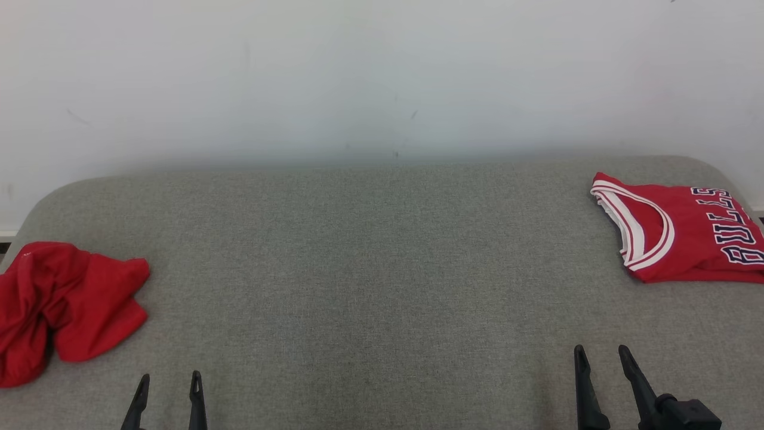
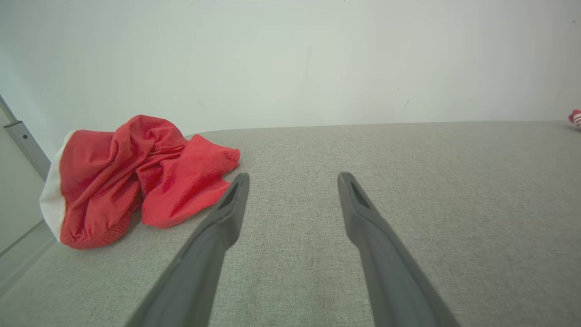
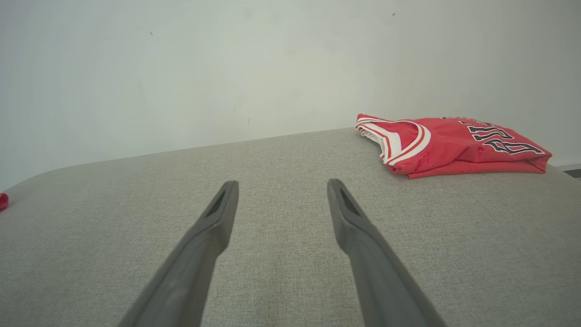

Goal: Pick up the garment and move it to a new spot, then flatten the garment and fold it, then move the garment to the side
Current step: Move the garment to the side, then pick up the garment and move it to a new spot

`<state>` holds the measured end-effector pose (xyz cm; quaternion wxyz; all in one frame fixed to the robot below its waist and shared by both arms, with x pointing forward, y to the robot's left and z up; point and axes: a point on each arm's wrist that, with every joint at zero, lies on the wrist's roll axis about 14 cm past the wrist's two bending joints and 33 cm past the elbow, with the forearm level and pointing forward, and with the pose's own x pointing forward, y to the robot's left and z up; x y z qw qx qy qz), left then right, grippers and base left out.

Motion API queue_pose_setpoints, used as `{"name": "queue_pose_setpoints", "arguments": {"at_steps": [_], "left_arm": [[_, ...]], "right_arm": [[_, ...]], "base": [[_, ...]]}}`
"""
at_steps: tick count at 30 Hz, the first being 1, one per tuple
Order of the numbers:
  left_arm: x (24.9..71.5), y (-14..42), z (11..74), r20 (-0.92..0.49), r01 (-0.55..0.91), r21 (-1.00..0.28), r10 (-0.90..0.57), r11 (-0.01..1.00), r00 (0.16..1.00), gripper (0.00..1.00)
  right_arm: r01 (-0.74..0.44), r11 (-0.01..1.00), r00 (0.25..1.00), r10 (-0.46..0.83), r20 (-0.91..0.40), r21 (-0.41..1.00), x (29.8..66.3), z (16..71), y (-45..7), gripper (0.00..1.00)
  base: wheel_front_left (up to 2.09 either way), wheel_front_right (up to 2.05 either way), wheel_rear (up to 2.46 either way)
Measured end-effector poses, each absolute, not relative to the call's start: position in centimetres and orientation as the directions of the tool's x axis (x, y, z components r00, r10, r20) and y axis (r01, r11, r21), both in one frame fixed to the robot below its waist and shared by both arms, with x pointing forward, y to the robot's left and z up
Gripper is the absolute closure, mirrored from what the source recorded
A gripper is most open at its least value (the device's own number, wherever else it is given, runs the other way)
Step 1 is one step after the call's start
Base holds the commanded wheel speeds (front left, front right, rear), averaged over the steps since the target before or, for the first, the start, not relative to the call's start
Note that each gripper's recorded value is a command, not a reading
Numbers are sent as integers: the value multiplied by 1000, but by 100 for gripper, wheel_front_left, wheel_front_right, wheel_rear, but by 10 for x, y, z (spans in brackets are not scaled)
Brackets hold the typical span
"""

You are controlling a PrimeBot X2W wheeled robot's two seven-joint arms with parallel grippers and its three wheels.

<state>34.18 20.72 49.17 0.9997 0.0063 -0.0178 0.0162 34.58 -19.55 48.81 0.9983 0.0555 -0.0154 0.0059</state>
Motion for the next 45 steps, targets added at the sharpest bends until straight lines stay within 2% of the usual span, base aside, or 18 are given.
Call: {"name": "queue_pose_setpoints", "arguments": {"at_steps": [34, 45], "left_arm": [[337, 214, 493, 40, -58, 29, 56, 998, 998, 0], [316, 242, 490, 31, -151, 29, 151, 988, 988, 0]], "right_arm": [[-50, 995, 999, 48, 26, 90, 348, 487, -184, 0], [-125, 988, 992, 124, 9, 94, 359, 482, -159, 0]], "base": [[0, 0, 0], [0, 0, 0]]}}
